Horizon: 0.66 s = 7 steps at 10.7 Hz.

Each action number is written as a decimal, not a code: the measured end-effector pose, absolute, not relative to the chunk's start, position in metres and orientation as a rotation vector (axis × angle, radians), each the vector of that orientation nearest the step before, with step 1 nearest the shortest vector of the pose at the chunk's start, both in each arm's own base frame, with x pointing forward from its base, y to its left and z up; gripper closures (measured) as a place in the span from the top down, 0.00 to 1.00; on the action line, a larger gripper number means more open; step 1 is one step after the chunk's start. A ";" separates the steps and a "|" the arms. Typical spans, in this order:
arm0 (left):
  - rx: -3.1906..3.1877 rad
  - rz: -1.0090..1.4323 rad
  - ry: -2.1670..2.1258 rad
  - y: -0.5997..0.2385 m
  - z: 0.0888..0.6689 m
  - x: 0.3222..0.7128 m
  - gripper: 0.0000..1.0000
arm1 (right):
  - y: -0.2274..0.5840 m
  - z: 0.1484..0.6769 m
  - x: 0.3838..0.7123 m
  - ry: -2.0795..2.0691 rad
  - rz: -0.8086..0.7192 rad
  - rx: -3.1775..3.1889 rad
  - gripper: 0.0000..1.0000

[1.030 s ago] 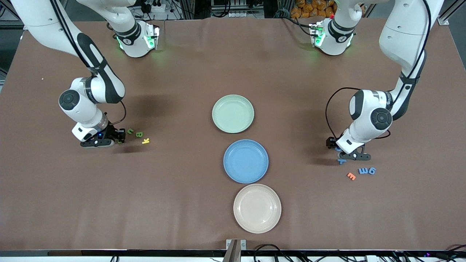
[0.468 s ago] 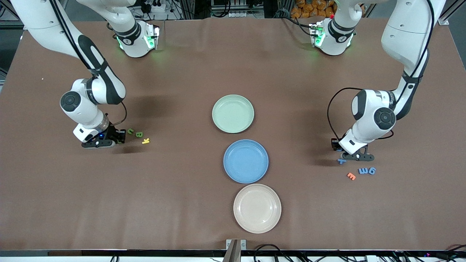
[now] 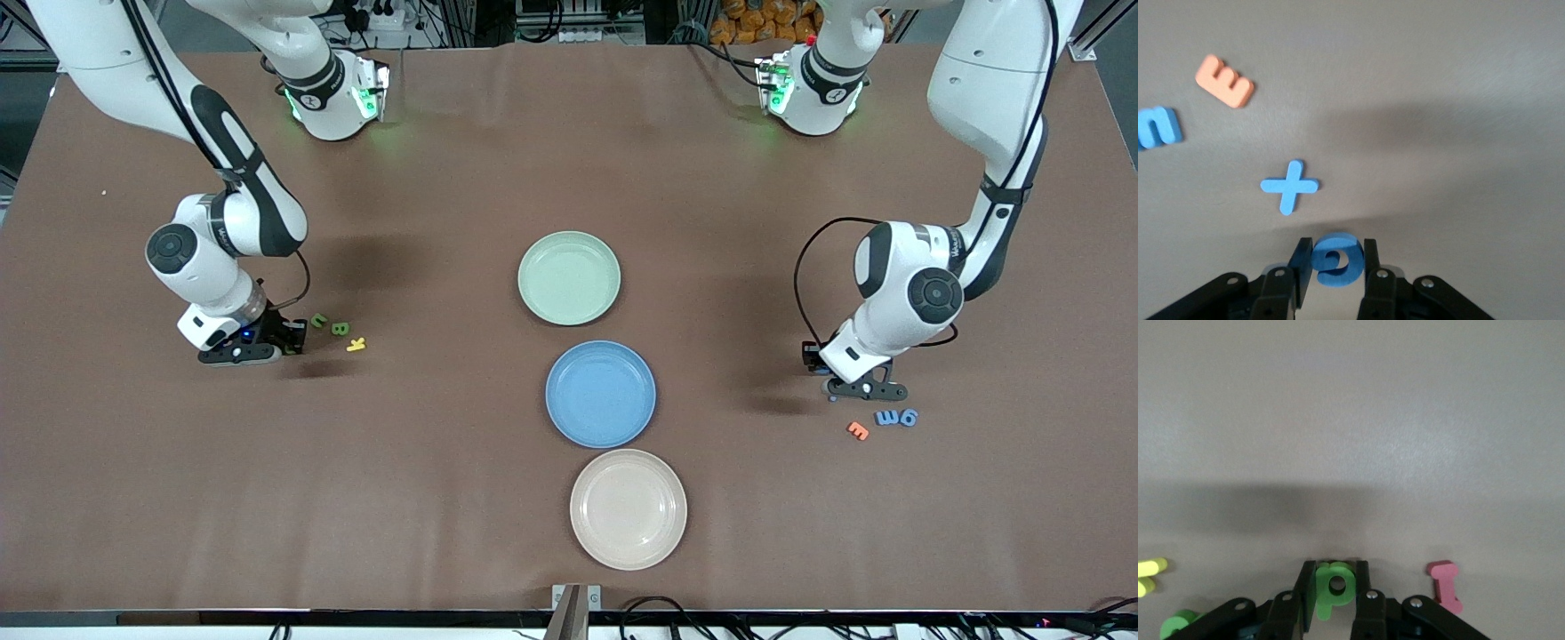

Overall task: Sort letters by color into matching plates
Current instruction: 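Lift green p with the right gripper while the left gripper carries blue e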

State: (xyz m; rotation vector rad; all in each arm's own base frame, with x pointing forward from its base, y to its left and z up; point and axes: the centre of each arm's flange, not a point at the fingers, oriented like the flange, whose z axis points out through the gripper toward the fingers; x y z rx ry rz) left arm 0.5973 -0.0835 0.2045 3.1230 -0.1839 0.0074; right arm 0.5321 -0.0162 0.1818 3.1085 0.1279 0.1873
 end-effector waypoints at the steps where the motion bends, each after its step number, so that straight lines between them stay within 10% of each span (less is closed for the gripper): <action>1: 3.127 -0.021 -0.168 -0.091 0.220 0.605 0.35 | -0.016 0.189 0.537 0.128 0.177 3.108 0.27; 7: 3.127 0.012 0.032 -0.183 0.260 0.609 0.35 | 0.084 0.266 0.576 -0.139 0.011 3.131 0.27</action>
